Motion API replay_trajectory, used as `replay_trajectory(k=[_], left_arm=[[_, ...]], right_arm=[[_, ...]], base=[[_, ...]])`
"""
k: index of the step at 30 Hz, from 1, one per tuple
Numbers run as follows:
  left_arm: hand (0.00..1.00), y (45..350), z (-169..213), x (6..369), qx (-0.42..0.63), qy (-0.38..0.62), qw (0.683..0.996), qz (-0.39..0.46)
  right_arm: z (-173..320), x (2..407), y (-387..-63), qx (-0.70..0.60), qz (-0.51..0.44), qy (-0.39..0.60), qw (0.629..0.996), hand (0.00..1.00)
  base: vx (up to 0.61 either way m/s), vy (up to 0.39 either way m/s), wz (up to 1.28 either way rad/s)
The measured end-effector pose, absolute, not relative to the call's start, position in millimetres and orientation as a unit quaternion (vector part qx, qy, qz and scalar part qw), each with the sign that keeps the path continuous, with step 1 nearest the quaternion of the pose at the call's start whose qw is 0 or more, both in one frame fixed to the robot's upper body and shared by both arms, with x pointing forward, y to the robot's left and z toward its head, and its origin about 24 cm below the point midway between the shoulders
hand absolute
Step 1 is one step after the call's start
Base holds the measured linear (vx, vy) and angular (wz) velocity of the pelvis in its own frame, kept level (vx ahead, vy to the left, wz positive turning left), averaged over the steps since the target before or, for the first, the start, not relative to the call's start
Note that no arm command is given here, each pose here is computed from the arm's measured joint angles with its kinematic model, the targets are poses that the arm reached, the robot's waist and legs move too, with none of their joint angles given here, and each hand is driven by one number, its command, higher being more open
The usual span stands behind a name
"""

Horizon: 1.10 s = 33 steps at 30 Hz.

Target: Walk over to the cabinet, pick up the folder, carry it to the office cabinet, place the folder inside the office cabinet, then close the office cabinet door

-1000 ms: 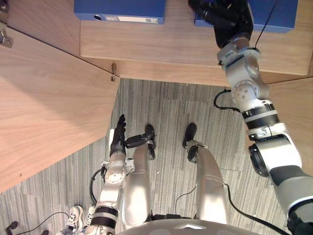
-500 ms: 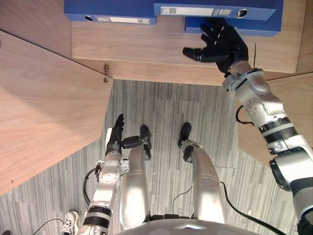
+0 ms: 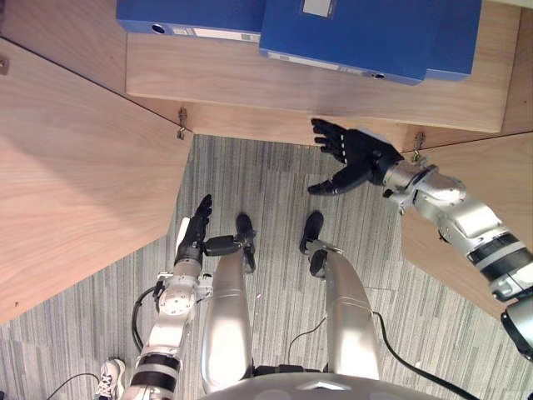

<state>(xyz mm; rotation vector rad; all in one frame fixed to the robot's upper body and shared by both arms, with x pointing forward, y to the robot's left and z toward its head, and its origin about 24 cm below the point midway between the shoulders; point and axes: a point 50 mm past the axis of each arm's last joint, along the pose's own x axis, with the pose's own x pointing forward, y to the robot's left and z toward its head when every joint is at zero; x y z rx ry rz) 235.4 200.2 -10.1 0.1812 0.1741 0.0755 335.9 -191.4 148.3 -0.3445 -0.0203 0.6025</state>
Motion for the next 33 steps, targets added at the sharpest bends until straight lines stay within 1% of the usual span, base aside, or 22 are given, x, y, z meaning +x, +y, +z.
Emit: replay_trajectory(k=[3, 4, 5, 7, 8, 10, 13, 16, 24, 31, 33], left_arm=[[1.00, 199, -11, 235, 0.089, 0.088, 0.991, 0.036], [1.00, 199, -12, 234, 0.088, 0.088, 0.992, 0.037], [1.00, 199, -12, 233, 0.086, 0.089, 0.992, 0.039], [1.00, 197, -14, 232, 0.082, 0.091, 0.991, 0.049], [1.00, 196, -14, 232, 0.081, 0.090, 0.991, 0.052], [1.00, 193, -13, 236, 0.077, 0.085, 0.991, 0.063], [1.00, 188, -10, 243, 0.068, 0.078, 0.992, 0.072], [1.00, 185, -7, 250, 0.072, 0.071, 0.992, 0.075], [1.00, 185, -3, 255, 0.062, 0.067, 0.990, 0.105], [1.00, 184, -3, 257, 0.060, 0.069, 0.989, 0.113], [1.00, 184, -3, 257, 0.060, 0.069, 0.989, 0.115]], right_arm=[[148, 329, -191, -0.173, 0.290, -0.023, 0.941, 1.00], [150, 324, -191, -0.173, 0.279, -0.046, 0.944, 0.00], [152, 321, -190, -0.171, 0.271, -0.059, 0.945, 0.00], [166, 316, -187, -0.164, 0.224, -0.131, 0.952, 0.00], [170, 315, -187, -0.164, 0.209, -0.148, 0.953, 0.00], [187, 313, -186, -0.184, 0.148, -0.216, 0.947, 0.00], [201, 310, -183, -0.217, 0.096, -0.269, 0.933, 0.00], [201, 309, -176, -0.266, 0.071, -0.289, 0.917, 0.00], [198, 310, -160, -0.330, 0.039, -0.307, 0.892, 0.00], [205, 318, -150, -0.334, 0.011, -0.319, 0.887, 0.00], [204, 322, -148, -0.327, 0.004, -0.315, 0.891, 0.00]], base=[[0.00, 0.000, 0.00], [0.00, 0.000, 0.00], [0.00, 0.000, 0.00], [0.00, 0.012, -0.02], [0.00, 0.000, 0.00], [0.00, 0.000, 0.00], [0.00, 0.000, 0.00], [0.00, 0.000, 0.00], [-0.01, 0.004, 0.00], [0.00, 0.000, 0.00], [0.00, 0.000, 0.00]])
